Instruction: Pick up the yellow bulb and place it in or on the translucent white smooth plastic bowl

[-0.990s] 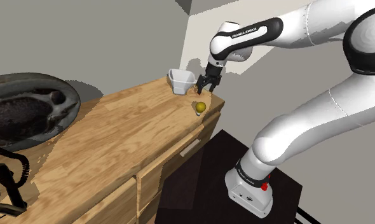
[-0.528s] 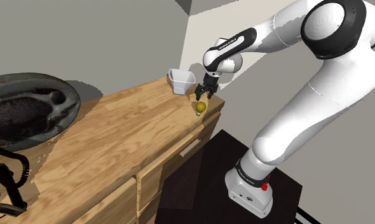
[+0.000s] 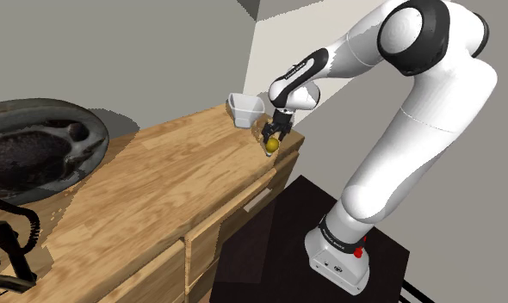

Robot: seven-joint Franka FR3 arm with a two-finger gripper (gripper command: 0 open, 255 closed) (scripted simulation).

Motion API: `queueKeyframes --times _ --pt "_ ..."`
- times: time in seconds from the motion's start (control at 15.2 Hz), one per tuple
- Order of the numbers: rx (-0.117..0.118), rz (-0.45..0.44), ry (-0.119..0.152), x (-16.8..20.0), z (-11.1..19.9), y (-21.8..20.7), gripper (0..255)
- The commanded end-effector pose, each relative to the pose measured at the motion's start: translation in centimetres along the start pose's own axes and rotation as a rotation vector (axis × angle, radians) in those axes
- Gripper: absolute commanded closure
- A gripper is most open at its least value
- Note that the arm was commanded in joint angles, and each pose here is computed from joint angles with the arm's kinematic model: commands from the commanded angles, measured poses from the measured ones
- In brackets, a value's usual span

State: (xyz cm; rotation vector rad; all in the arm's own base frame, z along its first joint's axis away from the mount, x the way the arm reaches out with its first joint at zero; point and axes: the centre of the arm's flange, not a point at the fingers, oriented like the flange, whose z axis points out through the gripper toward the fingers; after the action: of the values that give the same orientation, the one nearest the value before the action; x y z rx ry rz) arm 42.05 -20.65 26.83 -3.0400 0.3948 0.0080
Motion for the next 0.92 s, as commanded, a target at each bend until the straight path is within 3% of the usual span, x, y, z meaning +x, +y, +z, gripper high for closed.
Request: queueKeyframes --times 0.0,0.46,0.53,0.86 --pt "0.000 0.000 0.001 -0.13 0.90 0.01 0" --pt "0.000 0.000 0.001 -0.13 0.90 0.01 0" --pt "0.000 0.000 0.001 -0.13 0.90 0.01 255" --pt "0.000 0.000 0.001 -0.11 0.89 0.01 255"
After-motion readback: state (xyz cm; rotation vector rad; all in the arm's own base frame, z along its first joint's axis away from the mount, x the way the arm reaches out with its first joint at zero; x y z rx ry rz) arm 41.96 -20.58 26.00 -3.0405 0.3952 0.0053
